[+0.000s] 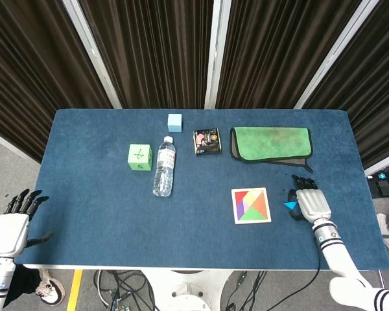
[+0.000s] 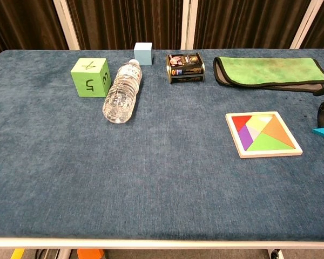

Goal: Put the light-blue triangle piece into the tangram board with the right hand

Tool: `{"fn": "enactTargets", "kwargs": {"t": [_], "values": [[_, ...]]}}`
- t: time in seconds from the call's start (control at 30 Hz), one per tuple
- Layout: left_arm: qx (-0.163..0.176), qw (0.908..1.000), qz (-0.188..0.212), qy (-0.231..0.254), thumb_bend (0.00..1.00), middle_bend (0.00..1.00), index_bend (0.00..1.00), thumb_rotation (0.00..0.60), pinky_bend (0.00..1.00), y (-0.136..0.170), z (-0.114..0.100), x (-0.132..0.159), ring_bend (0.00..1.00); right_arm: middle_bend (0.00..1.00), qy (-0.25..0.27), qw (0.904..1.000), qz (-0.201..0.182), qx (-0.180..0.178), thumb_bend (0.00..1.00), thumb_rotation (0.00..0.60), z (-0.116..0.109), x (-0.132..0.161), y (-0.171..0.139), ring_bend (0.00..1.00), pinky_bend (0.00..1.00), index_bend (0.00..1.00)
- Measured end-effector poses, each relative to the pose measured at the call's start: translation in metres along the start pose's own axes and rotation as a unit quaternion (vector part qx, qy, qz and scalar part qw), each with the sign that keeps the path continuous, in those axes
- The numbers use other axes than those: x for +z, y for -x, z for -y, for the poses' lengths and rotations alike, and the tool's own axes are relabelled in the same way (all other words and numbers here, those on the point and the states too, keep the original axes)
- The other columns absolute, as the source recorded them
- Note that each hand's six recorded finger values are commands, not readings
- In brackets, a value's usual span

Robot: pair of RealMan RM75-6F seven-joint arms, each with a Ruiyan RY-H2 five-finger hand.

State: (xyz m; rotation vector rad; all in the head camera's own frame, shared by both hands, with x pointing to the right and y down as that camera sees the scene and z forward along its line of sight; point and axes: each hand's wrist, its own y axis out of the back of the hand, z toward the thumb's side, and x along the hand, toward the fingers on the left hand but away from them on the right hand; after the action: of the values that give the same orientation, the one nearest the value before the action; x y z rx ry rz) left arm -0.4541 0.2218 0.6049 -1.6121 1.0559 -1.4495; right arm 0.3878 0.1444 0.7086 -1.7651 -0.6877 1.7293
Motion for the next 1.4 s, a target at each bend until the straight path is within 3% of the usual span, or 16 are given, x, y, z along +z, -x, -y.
{"fn": "enactTargets", "kwargs": {"t": [0.8,1.1,1.4], "values": [[0.000,1.0000,-0.001,0.002,0.00,0.12,0.22,0.600,0.13,0.000,0.000,-0.001,0.01,0.04,0.004,1.0000,0.000,-0.005,0.21,0.600,-0.002,0.000,0.001,0.00,0.00,0.53],[0.002,1.0000,0.000,0.002,0.00,0.12,0.22,0.600,0.13,0.000,-0.001,-0.001,0.01,0.04,0.009,0.9997,-0.010,-0.021,0.22,0.600,-0.019,0.006,0.001,0.00,0.00,0.53],[0.002,1.0000,-0.002,0.006,0.00,0.12,0.22,0.600,0.13,0.001,-0.001,-0.003,0.01,0.05,0.003,0.9983,-0.040,-0.042,0.22,0.600,-0.042,0.036,0.011,0.00,0.00,0.55]]}}
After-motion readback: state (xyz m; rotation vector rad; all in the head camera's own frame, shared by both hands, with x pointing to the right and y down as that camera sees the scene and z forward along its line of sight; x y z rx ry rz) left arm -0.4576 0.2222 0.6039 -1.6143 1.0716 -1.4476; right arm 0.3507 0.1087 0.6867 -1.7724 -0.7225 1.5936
